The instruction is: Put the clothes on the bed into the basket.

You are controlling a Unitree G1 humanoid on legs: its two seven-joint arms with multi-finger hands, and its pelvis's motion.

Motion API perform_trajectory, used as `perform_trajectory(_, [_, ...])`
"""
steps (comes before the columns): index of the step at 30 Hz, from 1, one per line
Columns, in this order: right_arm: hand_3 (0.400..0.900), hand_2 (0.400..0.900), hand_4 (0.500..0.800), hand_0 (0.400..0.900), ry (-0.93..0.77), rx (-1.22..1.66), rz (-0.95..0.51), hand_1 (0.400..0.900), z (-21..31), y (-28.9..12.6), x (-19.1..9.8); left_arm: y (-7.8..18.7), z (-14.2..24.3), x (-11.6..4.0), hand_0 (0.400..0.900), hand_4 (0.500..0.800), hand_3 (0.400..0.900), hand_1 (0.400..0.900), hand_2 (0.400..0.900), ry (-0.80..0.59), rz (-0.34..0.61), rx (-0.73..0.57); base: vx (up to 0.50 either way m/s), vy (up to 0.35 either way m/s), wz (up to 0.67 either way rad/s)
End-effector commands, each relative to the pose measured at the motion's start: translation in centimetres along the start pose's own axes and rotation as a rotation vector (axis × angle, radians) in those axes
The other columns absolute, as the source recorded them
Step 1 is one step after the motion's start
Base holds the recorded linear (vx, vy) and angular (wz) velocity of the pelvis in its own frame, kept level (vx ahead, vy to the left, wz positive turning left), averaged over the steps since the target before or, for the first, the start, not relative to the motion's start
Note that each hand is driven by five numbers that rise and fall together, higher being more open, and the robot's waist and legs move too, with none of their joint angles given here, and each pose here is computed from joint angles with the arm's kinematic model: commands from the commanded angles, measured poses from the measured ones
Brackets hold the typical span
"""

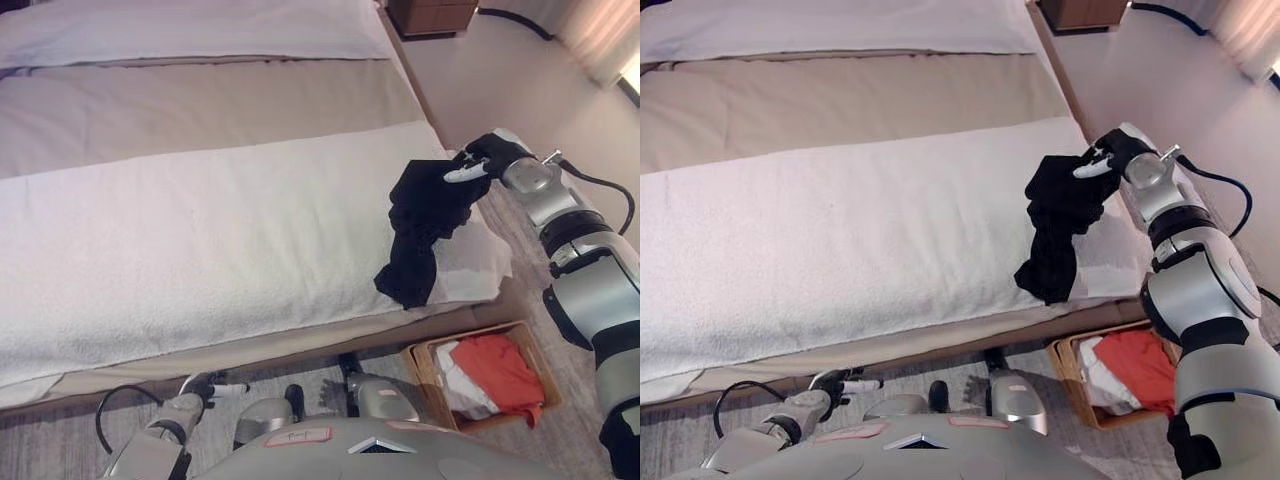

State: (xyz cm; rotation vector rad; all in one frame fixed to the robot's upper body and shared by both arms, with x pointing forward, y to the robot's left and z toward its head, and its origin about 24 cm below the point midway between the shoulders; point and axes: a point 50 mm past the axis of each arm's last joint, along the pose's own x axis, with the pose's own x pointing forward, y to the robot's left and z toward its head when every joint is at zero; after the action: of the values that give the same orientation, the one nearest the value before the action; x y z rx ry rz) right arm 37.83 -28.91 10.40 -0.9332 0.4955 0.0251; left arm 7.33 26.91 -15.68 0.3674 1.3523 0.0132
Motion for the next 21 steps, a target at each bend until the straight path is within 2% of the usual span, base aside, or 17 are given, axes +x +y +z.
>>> perform_trajectory(1, [0.4, 0.4, 0.5, 0.4, 0.034, -0.068, -0.296, 0.4, -0.2, -10.3, -3.0, 3.3, -2.8, -0.7, 0.9, 0.8, 0.9, 0.9, 0.9, 0.091, 0.078, 0.046, -0.042, 0.049, -0.6])
perform_trajectory(10, [0.4, 0.4, 0.5, 0.4, 0.189, -0.074, -0.358, 0.4, -5.1, -12.8, -5.1, 3.5, -2.8, -0.7, 0.9, 0.8, 0.9, 0.9, 0.9, 0.086, 0.074, 0.064, -0.03, 0.042, -0.42])
perform_trajectory(21, [0.4, 0.4, 0.5, 0.4, 0.414, -0.035, -0.396, 0.4, -13.0, -14.0, -8.9, 3.6, -2.3, -0.7, 0.9, 0.8, 0.9, 0.9, 0.9, 0.075, 0.07, 0.09, -0.014, 0.013, -0.1])
